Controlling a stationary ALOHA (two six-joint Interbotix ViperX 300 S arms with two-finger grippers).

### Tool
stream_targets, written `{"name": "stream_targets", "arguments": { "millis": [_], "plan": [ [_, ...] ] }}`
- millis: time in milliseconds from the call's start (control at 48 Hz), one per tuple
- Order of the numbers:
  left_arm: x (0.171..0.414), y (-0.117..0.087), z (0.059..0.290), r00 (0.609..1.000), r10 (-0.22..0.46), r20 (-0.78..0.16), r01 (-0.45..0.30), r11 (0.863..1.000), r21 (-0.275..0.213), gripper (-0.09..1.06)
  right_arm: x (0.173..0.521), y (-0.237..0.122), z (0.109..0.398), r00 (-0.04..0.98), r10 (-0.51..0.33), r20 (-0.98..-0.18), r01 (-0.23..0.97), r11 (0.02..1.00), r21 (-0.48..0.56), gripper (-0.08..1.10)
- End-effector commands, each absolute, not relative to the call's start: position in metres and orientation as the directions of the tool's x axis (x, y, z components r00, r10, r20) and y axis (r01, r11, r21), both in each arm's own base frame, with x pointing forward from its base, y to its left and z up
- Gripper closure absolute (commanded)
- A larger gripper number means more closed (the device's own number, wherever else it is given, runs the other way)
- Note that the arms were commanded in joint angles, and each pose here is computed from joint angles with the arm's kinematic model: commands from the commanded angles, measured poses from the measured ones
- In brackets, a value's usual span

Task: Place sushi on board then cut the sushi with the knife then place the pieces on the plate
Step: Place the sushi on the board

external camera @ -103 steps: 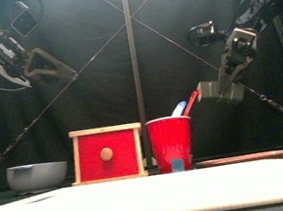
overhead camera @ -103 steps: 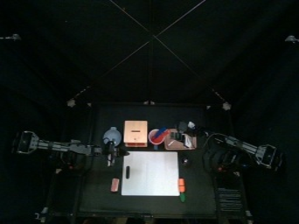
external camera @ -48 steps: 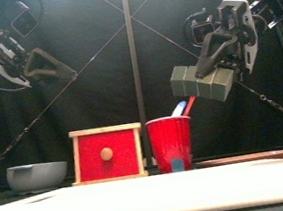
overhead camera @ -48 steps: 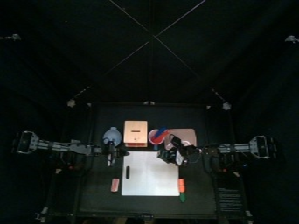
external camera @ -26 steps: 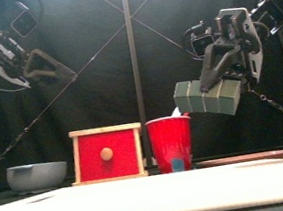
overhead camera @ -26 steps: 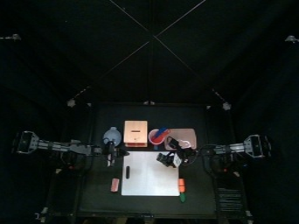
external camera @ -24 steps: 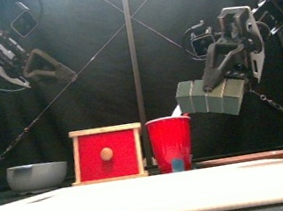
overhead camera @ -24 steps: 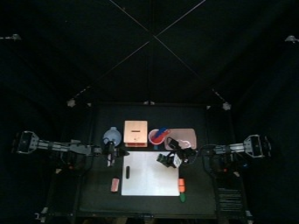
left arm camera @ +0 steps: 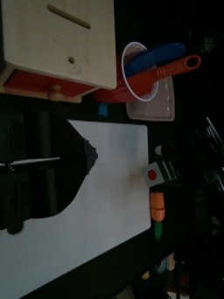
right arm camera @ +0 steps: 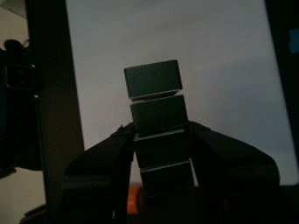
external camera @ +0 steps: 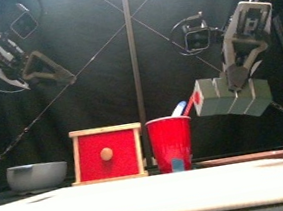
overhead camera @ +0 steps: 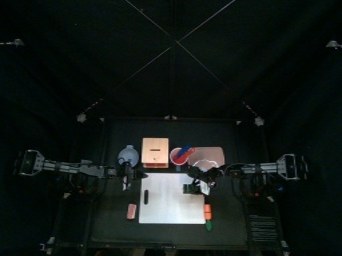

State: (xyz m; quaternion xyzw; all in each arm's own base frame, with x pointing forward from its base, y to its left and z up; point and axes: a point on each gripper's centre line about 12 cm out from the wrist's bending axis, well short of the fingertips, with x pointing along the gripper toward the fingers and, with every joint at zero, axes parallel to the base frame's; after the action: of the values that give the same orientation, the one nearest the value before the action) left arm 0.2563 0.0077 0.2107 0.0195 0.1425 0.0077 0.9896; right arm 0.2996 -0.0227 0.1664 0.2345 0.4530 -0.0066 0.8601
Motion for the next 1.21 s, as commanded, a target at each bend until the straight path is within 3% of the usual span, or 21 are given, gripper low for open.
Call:
{"name": "stream_targets", "arguments": {
  "millis": [21, 354, 750, 1021, 1208],
  "plan": [
    [0.258, 0.007, 0.215, 0.962, 0.019, -0.271, -0.009, 0.999, 0.037, 1.0, 0.3, -0.036, 0.168, 0.563, 0.142, -0.814, 0.272, 0.898, 0.345, 0.49],
    [0.258, 0.007, 0.213, 0.958, 0.019, -0.285, -0.008, 0.999, 0.038, 1.0, 0.308, -0.025, 0.183, 0.482, -0.042, -0.875, 0.481, 0.847, 0.224, 0.49],
    [0.258, 0.008, 0.213, 0.958, 0.023, -0.286, -0.013, 0.999, 0.038, 1.0, 0.327, 0.021, 0.174, 0.46, -0.077, -0.884, 0.705, 0.638, 0.311, 0.49],
    [0.255, 0.008, 0.207, 0.953, 0.023, -0.301, -0.012, 0.999, 0.039, 1.0, 0.366, 0.051, 0.17, 0.47, -0.109, -0.876, 0.781, 0.513, 0.356, 0.49],
    [0.255, 0.007, 0.207, 0.954, 0.018, -0.301, -0.006, 0.999, 0.041, 1.0, 0.39, 0.072, 0.163, 0.425, -0.17, -0.889, 0.865, 0.366, 0.343, 0.49]
  ]
}}
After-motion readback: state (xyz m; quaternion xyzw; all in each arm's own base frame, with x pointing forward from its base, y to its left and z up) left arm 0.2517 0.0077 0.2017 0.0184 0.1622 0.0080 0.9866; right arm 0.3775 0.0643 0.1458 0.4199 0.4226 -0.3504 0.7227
